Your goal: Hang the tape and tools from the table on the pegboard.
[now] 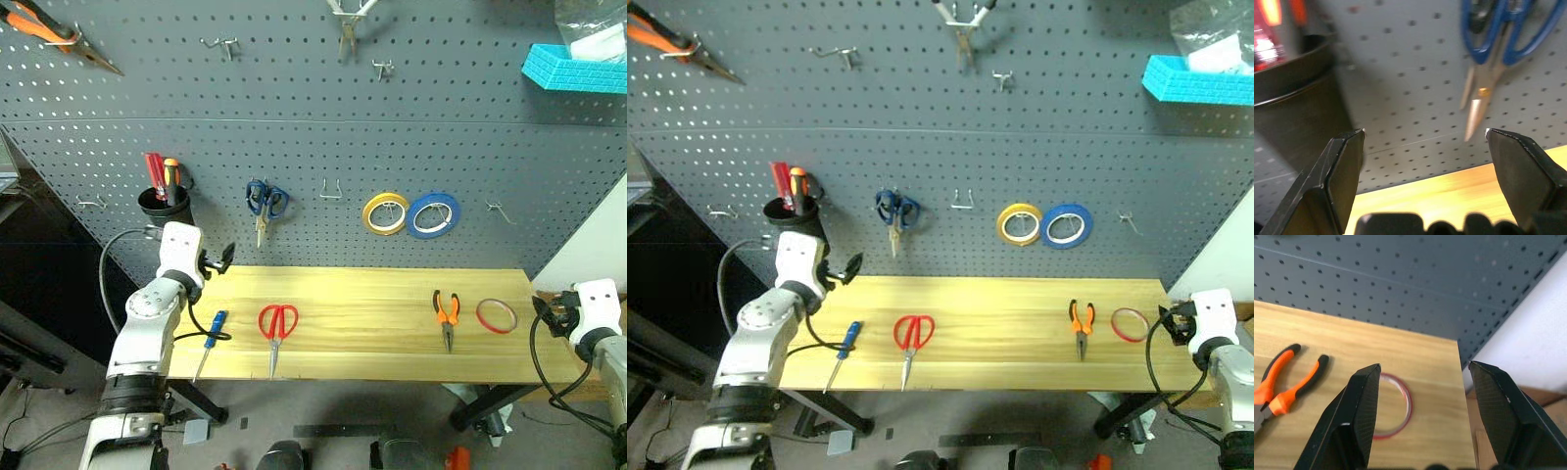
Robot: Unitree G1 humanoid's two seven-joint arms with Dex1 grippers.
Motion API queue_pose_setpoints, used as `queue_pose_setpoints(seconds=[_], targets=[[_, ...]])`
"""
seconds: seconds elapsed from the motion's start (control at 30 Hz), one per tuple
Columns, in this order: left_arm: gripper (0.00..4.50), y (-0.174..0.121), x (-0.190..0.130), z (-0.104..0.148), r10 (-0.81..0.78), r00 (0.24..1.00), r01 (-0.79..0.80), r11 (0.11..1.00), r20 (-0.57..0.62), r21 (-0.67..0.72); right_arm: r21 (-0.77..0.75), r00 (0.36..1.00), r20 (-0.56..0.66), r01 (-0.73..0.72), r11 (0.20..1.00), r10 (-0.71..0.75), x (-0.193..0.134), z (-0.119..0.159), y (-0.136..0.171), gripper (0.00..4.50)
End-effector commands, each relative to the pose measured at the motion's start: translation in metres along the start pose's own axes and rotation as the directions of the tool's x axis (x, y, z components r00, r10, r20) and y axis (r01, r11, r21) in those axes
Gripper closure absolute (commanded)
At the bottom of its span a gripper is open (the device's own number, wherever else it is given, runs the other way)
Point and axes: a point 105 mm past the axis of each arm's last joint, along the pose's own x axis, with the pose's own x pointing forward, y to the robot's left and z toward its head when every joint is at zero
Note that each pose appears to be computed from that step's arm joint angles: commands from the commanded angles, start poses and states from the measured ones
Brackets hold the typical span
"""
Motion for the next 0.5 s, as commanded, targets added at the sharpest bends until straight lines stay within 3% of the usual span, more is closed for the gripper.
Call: queue_pose_setpoints(seconds=[0.03, 0.1, 0.23, 0.37, 0.5], targets=[[0.28, -0.028, 0.004, 0.028, -0.118, 0.989, 0.120, 0.993, 0.089, -0.021, -0.033, 0.998, -0.005, -0.058, 0.998, 0.058, 0.004, 0.013, 0.013, 1.62], [0.28, -0.043, 0.003, 0.036, -0.184, 0.974, 0.191, 0.981, 0.134, -0.042, -0.052, 0.994, -0.033, -0.110, 0.993, 0.109, 0.008, 0.013, 0.025, 1.62], [0.28, -0.075, -0.004, 0.034, -0.337, 0.937, 0.334, 0.941, 0.087, 0.050, -0.049, 0.976, -0.100, -0.197, 0.979, 0.191, 0.020, 0.013, 0.040, 1.62], [0.28, -0.119, -0.029, 0.032, -0.622, 0.783, 0.619, 0.782, 0.025, 0.069, -0.067, 0.955, -0.142, -0.272, 0.960, 0.260, 0.035, 0.015, 0.054, 1.62], [0.28, -0.140, -0.047, 0.037, -0.747, 0.665, 0.742, 0.661, -0.005, 0.111, -0.085, 0.937, -0.177, -0.320, 0.944, 0.301, 0.048, 0.014, 0.064, 1.62]])
